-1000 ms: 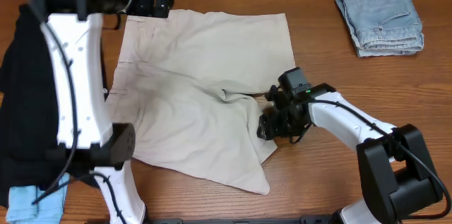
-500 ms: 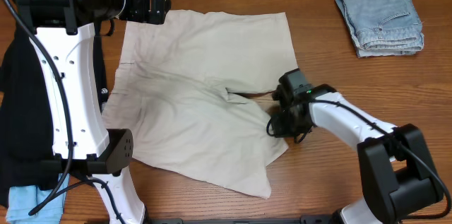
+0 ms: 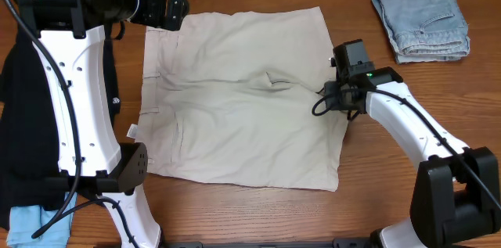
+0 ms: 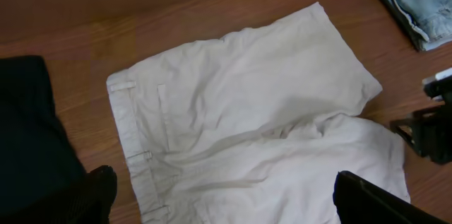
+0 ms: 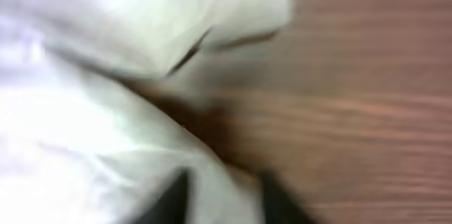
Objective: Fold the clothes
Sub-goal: 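Smooth the shorts' right side flat with the right gripper, then move both grippers to the bottom hem corners of the beige shorts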
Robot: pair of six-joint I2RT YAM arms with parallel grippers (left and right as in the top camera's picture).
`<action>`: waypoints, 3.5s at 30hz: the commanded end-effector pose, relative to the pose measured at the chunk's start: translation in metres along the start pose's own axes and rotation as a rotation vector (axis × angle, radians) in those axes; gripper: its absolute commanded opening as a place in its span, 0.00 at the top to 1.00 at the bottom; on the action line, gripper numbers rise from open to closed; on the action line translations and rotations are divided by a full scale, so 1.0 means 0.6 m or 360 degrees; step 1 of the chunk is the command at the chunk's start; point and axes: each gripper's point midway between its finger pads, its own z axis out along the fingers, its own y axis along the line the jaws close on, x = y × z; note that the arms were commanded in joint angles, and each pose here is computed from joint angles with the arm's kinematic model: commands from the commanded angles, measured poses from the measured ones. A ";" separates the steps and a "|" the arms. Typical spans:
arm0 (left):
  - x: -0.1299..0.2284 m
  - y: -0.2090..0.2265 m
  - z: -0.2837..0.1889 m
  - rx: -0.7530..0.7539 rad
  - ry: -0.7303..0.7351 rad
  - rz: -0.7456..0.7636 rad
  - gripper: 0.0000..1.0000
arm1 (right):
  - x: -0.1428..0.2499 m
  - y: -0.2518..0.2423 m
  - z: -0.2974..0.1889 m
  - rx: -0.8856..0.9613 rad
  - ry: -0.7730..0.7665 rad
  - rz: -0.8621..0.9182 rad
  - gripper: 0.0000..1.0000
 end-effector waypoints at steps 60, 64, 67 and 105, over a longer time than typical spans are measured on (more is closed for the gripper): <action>0.691 0.146 0.214 -0.1293 0.0198 -0.2393 0.28 | 0.242 0.104 -0.124 -0.0269 0.0461 0.0760 0.11; 0.694 0.164 0.227 -0.1287 0.0234 -0.2303 0.39 | 0.247 0.107 -0.118 -0.0226 0.0478 0.0766 0.10; 0.698 0.170 0.243 -0.1265 0.0286 -0.2196 0.64 | 0.250 0.106 -0.116 -0.0214 0.0491 0.0786 0.11; 0.714 0.126 0.285 -0.0966 0.0583 -0.2029 0.96 | 0.408 0.110 -0.032 -0.0104 0.0803 0.1099 0.42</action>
